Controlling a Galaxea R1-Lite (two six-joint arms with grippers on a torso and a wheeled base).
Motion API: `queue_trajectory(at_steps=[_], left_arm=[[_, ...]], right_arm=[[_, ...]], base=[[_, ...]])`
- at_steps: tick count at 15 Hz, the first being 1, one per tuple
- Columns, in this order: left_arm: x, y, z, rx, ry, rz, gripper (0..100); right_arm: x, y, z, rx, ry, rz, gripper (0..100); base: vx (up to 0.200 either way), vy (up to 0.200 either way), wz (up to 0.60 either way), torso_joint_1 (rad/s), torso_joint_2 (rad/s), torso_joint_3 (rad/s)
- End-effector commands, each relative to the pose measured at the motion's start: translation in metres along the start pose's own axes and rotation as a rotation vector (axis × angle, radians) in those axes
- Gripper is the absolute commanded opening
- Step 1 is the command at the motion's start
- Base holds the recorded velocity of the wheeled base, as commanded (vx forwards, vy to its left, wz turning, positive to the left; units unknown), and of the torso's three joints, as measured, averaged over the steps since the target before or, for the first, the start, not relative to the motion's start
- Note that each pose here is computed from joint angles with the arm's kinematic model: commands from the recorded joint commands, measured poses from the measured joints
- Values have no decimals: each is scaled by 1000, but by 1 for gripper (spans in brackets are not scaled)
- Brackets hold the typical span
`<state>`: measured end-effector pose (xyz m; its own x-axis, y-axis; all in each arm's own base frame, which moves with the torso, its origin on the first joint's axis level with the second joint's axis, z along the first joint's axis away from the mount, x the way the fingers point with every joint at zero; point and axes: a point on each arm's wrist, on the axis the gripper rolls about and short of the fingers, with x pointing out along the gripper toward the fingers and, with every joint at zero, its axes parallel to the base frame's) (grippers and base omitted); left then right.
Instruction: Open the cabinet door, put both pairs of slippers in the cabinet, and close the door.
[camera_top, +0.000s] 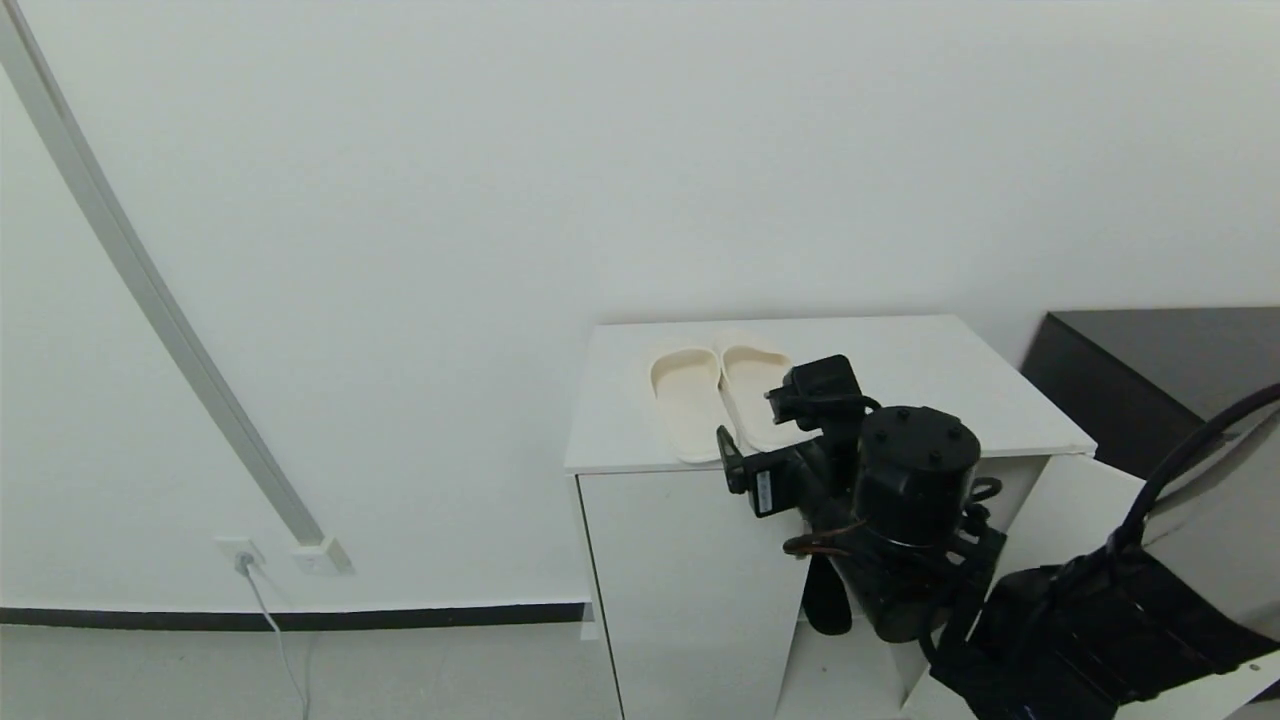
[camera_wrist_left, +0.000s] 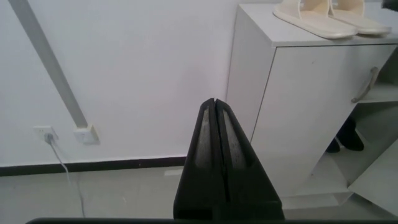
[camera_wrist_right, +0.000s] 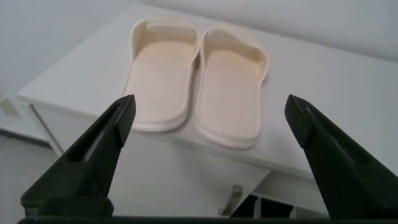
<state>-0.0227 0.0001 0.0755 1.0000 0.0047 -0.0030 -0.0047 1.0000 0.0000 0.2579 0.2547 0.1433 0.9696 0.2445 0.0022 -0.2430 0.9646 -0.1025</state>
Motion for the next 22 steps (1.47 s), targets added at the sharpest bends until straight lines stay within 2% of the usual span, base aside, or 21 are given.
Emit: queue_trajectory(at_steps=[1,4,6,8,12,15,18,22], left_arm=[[0,0,0,0,-1,1,0],[0,0,0,0,0,3,0],[0,0,0,0,0,1,0],[0,0,0,0,0,1,0],[0,0,0,-2,0,1,0],[0,0,0,-2,-1,1,0],[0,0,0,-2,-1,1,0],[0,0,0,-2,0,1,0]], right_arm=[[9,3,27,86,38,2,100],[6,3,60,171,182,5,100],[5,8,69,193,192,14,100],[6,9,67,189,197,14,100],[12,16,41,167,248,8,100],[17,22,20,159,249,15,100],[23,29,0,136,283,17,100],[45,36,-9,147,277,38,100]], base=[[0,0,0,0,0,0],[0,0,0,0,0,0],[0,0,0,0,0,0],[200,0,0,0,2,2],[200,0,0,-7,5,6],[200,0,0,7,5,4],[0,0,0,0,0,0],[0,0,0,0,0,0]])
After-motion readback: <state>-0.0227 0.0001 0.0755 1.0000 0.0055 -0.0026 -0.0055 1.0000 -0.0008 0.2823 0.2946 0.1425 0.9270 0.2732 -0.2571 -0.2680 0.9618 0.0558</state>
